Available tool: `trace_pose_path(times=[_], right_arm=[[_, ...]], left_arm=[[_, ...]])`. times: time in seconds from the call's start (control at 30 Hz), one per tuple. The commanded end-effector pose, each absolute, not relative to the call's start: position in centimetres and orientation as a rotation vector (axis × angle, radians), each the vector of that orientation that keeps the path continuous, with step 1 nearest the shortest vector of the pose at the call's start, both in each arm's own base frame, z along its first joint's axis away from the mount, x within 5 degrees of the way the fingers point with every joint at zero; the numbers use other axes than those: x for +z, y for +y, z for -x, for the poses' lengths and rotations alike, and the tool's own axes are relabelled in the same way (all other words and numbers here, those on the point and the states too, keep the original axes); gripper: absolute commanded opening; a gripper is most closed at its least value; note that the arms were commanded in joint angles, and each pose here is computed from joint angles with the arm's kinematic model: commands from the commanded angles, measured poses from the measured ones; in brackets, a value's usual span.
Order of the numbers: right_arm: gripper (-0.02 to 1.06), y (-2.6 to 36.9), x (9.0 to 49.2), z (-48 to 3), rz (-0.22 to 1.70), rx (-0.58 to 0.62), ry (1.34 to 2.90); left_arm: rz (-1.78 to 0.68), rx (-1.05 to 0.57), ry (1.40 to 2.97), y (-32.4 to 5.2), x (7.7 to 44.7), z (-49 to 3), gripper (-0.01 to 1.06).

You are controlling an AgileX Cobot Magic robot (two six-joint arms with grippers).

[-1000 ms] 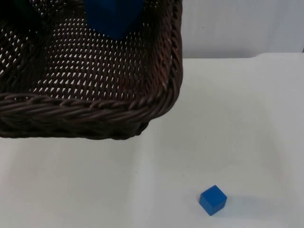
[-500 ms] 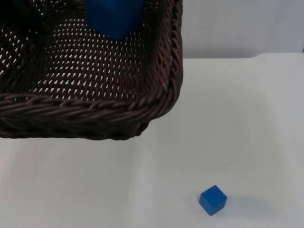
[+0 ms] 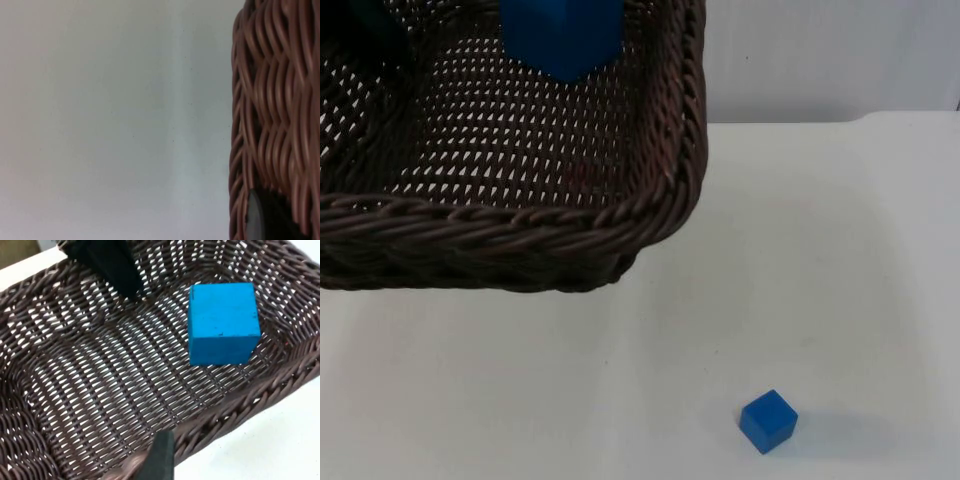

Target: Pick up the basket with the left hand and place the largest block into the basket with the right hand.

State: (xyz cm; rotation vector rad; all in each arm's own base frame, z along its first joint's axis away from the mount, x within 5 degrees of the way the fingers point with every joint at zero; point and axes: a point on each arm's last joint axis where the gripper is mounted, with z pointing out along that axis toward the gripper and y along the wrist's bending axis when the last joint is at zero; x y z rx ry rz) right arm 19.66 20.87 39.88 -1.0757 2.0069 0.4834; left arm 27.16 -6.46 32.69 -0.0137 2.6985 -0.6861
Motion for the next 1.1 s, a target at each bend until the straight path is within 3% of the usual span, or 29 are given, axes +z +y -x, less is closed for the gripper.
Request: trace_pose_path(times=[0.0, 0.6, 1.07], right_arm=[[0.78, 20.8, 40.2, -19.4, 1.033, 0.509, 1.993], [0.78, 21.0, 40.8, -19.7, 0.989, 0.519, 1.925], [0.78, 21.0, 40.8, -19.8, 0.989, 0.513, 1.913]], left_arm=[[0.042, -0.744, 2.676, -6.7, 33.2, -26.9, 0.0], [0.03, -0.792, 2.722, -6.9, 33.1, -26.4, 0.0], [0.076, -0.729, 2.702, -6.7, 31.5, -28.6, 0.0]])
